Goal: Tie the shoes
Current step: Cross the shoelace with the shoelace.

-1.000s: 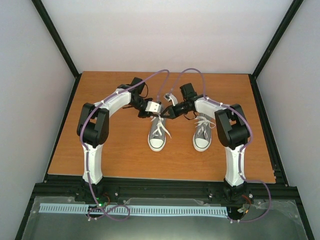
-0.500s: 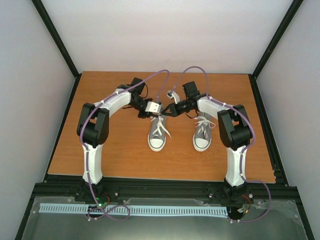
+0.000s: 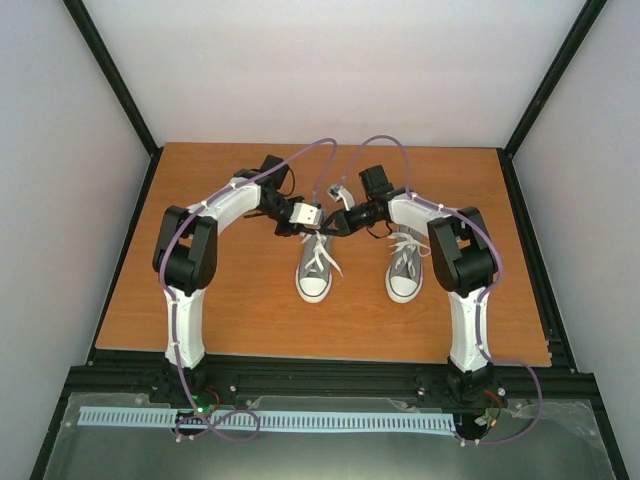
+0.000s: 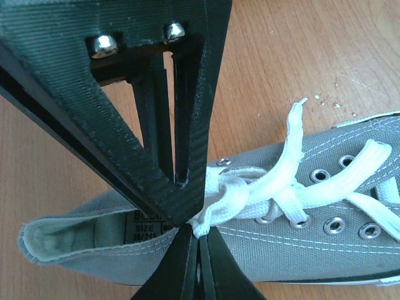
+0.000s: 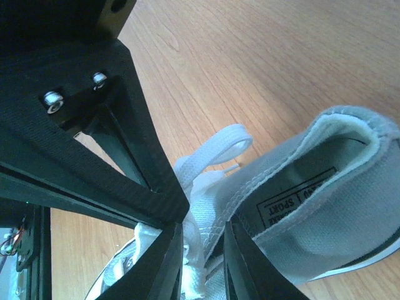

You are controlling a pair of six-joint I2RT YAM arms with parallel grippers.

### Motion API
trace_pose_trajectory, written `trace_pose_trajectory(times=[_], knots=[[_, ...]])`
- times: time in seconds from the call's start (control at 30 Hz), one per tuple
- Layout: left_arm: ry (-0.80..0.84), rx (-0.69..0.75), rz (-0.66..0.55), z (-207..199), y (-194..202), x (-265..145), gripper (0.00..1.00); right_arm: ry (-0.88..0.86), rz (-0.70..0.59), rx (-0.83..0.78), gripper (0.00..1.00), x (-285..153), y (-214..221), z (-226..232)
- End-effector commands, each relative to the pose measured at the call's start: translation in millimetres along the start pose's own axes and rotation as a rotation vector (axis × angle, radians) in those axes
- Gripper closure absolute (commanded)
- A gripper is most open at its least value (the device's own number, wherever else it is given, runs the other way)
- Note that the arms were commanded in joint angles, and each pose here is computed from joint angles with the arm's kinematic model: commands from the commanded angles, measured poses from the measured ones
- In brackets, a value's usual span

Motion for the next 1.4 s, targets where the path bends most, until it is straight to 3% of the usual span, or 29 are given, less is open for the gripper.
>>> trace_pose_trajectory(times=[0.0, 0.33, 0.53, 0.63, 1.07, 1.2, 1.37], knots=[[-0.023, 0.044, -0.067, -1, -19, -13, 0.99, -0.066, -0.005, -0.026, 0.80, 10, -3, 6], [-0.042, 0.038, -0.068, 2, -20, -15, 0.99, -0.097, 0.021, -0.016, 0.77, 11, 2, 7], [-0.021, 0.035, -0.087, -1, -21, -15, 0.99, -0.093, 0.020, -0.015, 0.93, 11, 1, 7], [-0.022, 0.032, -0.080, -1, -20, -16, 0.93, -0.062, 0.013, -0.029, 0.97, 7, -4, 8], [-0.025, 0.063, -0.103, -1, -24, -22, 0.75, 0.006, -0.011, -0.055, 0.97, -7, -17, 11], [-0.021, 0.072, -0.095, -2, -22, -20, 0.77, 0.015, -0.014, -0.057, 0.97, -10, -18, 11], [-0.028, 0.083, -0.070, -1, -18, -16, 0.90, 0.027, -0.021, -0.059, 0.97, -14, -19, 10]])
Point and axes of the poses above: each gripper's point midway between its finger pads, its own x axis out along the fingers, its own z axis along the line the jaws close on, y = z × x, the point moved 8 cm from there along -x, back along the fingers, and after that the axes turned 15 degrees about -x, right-handed, at the moved point
